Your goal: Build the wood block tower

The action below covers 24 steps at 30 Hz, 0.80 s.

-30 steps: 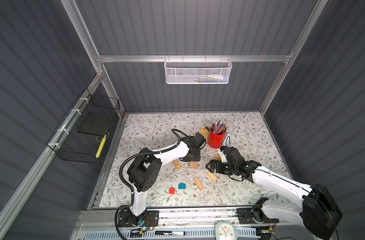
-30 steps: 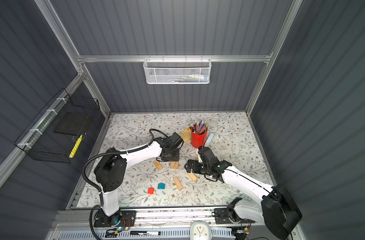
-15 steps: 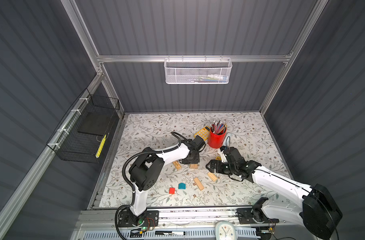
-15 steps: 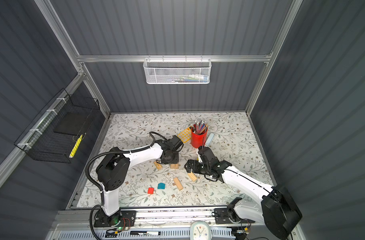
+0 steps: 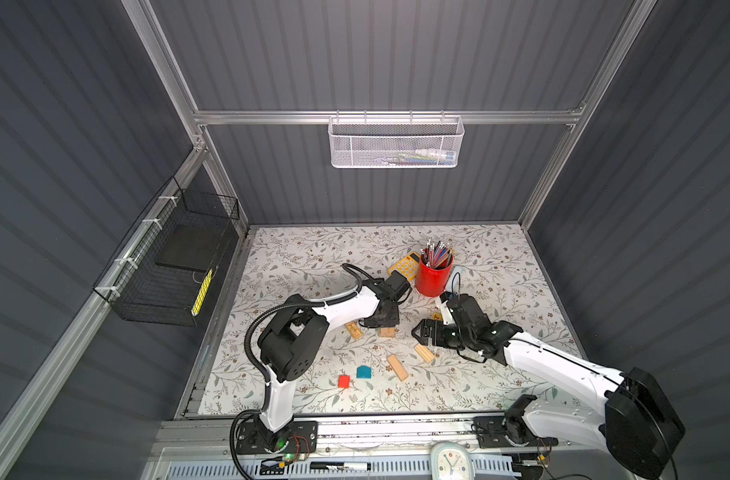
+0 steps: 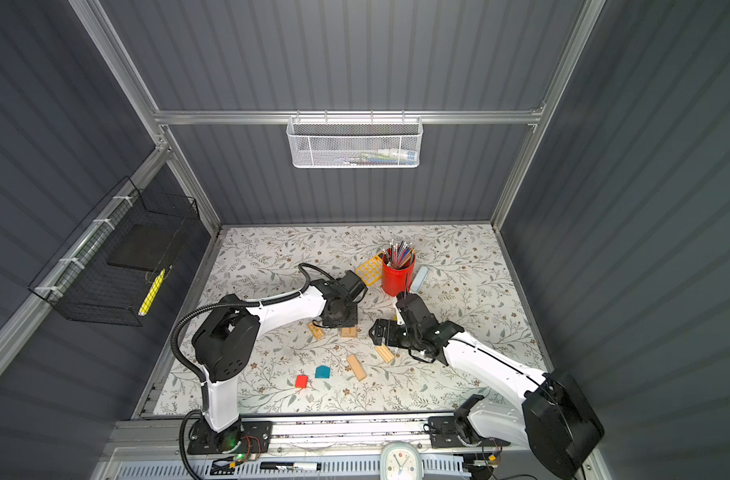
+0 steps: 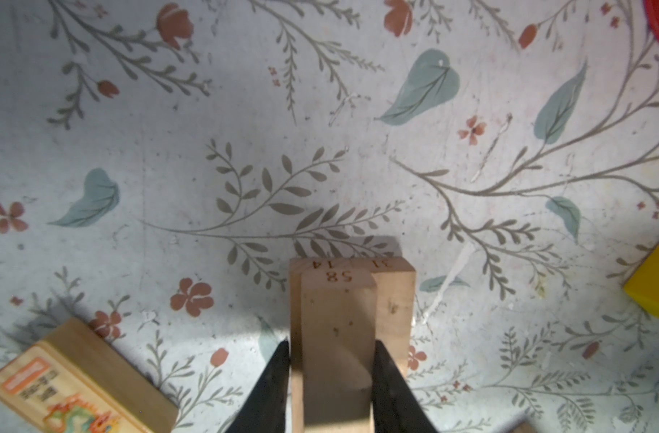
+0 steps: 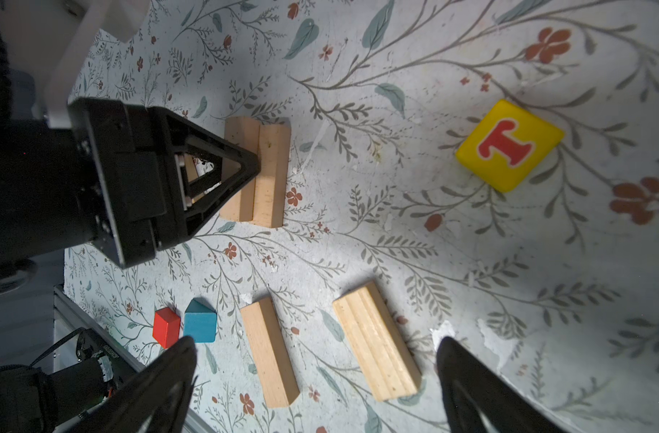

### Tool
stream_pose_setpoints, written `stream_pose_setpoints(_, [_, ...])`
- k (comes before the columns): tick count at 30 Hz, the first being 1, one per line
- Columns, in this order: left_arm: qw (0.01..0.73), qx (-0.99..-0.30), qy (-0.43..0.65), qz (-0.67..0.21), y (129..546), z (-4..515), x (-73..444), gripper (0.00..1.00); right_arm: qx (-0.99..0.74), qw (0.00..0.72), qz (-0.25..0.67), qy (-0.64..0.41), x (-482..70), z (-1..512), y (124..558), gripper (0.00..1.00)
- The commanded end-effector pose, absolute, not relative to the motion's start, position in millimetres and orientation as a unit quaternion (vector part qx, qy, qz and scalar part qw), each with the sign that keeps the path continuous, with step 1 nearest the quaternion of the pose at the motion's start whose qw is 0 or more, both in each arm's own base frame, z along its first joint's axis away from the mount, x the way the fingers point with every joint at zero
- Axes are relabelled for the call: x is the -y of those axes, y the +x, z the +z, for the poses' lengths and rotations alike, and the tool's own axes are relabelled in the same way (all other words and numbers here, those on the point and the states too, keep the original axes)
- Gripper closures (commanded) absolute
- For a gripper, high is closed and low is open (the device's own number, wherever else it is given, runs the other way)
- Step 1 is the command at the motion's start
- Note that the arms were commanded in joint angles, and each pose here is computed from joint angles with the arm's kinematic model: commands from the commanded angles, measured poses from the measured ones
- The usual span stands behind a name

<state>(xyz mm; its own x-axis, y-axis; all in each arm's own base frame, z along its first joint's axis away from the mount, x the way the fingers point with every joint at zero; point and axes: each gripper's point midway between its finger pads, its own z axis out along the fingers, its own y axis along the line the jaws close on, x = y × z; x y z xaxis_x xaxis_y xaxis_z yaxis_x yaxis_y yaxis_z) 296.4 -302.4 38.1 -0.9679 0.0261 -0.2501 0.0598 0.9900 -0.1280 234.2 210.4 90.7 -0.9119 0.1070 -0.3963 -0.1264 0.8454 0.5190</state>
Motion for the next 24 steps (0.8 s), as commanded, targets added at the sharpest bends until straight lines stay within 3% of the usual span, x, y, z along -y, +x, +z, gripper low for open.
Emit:
stream_pose_setpoints(1, [0.116, -0.992, 0.026, -0.050, 292, 33, 293, 0.64, -0.938, 0.213, 0.274, -0.002, -208, 91, 234, 0.01])
stream_pose_setpoints(15, [0.116, -0.992, 0.025, -0.053, 290, 35, 292, 0.68, -0.937, 0.214, 0.275, -0.001, -209, 91, 235, 0.01])
stream_pose_setpoints(24, [0.127, -0.989, 0.024, -0.069, 294, 47, 297, 0.57, -0.938, 0.214, 0.273, -0.004, -208, 92, 234, 0.01])
